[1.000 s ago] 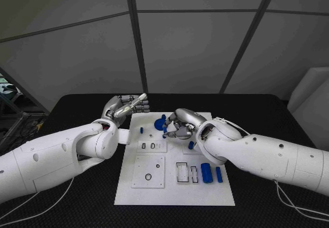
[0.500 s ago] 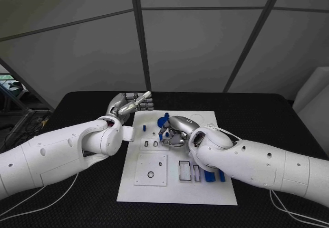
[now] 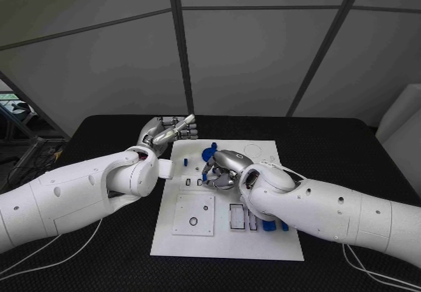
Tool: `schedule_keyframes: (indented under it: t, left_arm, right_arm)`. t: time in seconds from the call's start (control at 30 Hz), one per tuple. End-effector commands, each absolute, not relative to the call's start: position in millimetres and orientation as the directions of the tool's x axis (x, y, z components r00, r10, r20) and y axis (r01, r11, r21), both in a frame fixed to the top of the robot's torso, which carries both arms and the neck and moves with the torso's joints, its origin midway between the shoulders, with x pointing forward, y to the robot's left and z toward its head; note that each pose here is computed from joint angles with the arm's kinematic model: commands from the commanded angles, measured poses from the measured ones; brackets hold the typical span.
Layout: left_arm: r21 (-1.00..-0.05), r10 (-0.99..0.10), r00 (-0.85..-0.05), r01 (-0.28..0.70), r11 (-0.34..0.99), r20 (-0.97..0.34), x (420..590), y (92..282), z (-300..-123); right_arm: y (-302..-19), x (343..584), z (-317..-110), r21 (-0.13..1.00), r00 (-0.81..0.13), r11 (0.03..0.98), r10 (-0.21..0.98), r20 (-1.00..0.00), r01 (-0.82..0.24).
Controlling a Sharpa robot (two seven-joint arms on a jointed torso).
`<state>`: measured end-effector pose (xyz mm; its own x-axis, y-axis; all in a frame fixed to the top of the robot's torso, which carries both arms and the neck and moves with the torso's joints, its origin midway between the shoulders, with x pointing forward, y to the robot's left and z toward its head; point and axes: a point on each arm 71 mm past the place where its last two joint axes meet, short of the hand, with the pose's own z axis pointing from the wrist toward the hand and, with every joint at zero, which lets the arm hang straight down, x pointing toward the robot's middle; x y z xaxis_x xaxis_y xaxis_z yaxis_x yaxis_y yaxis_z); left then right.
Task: Assemble the parts on the task board
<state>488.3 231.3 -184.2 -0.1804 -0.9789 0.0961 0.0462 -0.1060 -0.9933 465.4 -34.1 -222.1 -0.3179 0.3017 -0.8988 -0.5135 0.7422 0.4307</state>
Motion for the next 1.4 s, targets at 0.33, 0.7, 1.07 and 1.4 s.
schedule_keyframes:
  t: [0.33, 0.7, 1.07, 1.4]
  left_arm:
    - [-0.993, -0.977, -0.187, 0.048, -0.109, 0.098, 488.8, 230.5, -182.9]
    - [-0.993, -0.978, -0.186, 0.047, -0.108, 0.098, 488.8, 231.0, -183.0]
    - [-0.993, -0.978, -0.184, 0.046, -0.107, 0.097, 489.2, 231.8, -183.3]
    - [-0.993, -0.978, -0.183, 0.045, -0.106, 0.096, 489.5, 232.2, -183.5]
  right_arm:
    - [-32.0, 462.2, -227.1, 0.408, -0.335, 0.743, 0.259, -0.906, -0.531]
    - [-32.7, 462.0, -228.4, 0.4, -0.335, 0.748, 0.249, -0.909, -0.53]
    - [-33.7, 461.5, -228.8, 0.38, -0.321, 0.759, 0.235, -0.917, -0.529]
    - [-33.4, 461.1, -228.9, 0.381, -0.318, 0.757, 0.24, -0.917, -0.53]
